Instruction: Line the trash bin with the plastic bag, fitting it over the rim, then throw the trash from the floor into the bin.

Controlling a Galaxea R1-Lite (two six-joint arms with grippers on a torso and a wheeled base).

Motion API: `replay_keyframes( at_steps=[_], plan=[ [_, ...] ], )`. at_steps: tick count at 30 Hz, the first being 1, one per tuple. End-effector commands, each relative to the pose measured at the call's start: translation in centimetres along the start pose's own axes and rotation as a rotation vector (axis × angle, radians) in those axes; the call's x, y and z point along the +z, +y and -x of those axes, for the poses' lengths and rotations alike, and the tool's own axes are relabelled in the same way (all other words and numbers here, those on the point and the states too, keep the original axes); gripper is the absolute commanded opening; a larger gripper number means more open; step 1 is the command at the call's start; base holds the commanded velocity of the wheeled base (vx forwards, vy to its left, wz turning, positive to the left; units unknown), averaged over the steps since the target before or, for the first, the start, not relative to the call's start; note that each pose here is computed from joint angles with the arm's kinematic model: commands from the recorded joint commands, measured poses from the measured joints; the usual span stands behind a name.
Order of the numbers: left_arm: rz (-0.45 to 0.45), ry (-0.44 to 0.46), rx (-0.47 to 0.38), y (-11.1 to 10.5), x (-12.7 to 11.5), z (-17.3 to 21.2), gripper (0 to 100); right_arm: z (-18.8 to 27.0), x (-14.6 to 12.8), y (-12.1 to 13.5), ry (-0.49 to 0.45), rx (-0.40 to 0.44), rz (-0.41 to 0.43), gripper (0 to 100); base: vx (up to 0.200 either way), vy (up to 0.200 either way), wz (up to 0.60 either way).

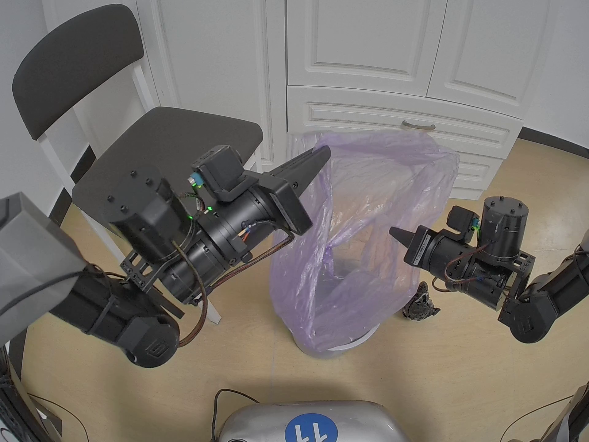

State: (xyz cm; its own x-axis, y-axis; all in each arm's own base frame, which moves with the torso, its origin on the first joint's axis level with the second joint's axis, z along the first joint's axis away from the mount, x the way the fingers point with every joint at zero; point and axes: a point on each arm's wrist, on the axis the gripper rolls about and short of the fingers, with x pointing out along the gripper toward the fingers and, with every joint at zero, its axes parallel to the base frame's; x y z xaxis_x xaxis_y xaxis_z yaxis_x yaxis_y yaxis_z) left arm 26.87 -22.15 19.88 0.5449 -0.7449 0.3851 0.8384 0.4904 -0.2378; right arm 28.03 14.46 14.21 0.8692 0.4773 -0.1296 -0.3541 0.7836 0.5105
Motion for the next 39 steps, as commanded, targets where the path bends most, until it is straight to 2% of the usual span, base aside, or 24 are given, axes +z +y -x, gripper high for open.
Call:
replay_keyframes(
  at_steps=[1,4,9,10,12,13,14,19,23,26,32,36,39],
  plan=[
    [-0.012,0.049,0.054,2.8,-2.6,-1.0,0,-1.1,0.7,0.1,-0.025,-0.051,-0.006,0,0.0,0.0,0.0],
    [-0.013,0.069,0.075,3.7,-3.3,-1.0,0,-1.5,0.7,0.1,-0.021,-0.081,-0.01,0,0.0,0.0,0.0],
    [-0.028,0.101,0.091,4.1,-3.7,-0.9,0,-1.7,0.8,0.1,-0.028,-0.082,-0.01,0,0.0,0.0,0.0],
    [-0.093,0.158,0.121,4.9,-4.2,-0.6,0,-1.7,1.1,0.2,-0.041,-0.094,-0.009,0,0.0,0.0,0.0],
    [-0.16,0.199,0.149,5.6,-4.6,-0.3,0,-1.4,1.1,0.3,-0.033,-0.102,-0.008,0,0.0,0.0,0.0],
    [-0.164,0.201,0.153,5.7,-4.6,-0.3,0,-1.4,1.1,0.3,-0.031,-0.103,-0.008,0,0.0,0.0,0.0],
    [-0.223,0.226,0.176,6.3,-4.8,-0.1,0,-1.2,1.2,0.5,-0.021,-0.108,-0.007,0,0.0,0.0,0.0],
    [-0.351,0.277,0.273,8.5,-4.5,0.8,0,-0.3,1.6,0.8,0.001,-0.137,0.006,0,0.0,0.0,0.0],
    [-0.397,0.313,0.349,10.1,-3.7,1.3,0,1.1,1.1,0.5,0.103,-0.173,0.074,0,0.0,0.0,0.0],
    [-0.407,0.318,0.407,11.0,-3.0,1.6,0,1.4,0.6,0.2,0.14,-0.188,0.122,0,0.0,0.0,0.0],
    [-0.457,0.369,0.447,12.0,-2.1,2.6,0,2.1,-0.3,-0.5,0.183,-0.217,0.236,0,0.0,0.0,0.0],
    [-0.469,0.383,0.461,12.3,-1.8,3.0,0,2.3,-0.2,-0.8,0.185,-0.225,0.248,0,0.0,0.0,0.0],
    [-0.47,0.394,0.479,12.4,-0.9,3.4,0,2.3,0.0,-1.7,0.185,-0.267,0.282,0,0.0,0.0,0.0]
  ],
)
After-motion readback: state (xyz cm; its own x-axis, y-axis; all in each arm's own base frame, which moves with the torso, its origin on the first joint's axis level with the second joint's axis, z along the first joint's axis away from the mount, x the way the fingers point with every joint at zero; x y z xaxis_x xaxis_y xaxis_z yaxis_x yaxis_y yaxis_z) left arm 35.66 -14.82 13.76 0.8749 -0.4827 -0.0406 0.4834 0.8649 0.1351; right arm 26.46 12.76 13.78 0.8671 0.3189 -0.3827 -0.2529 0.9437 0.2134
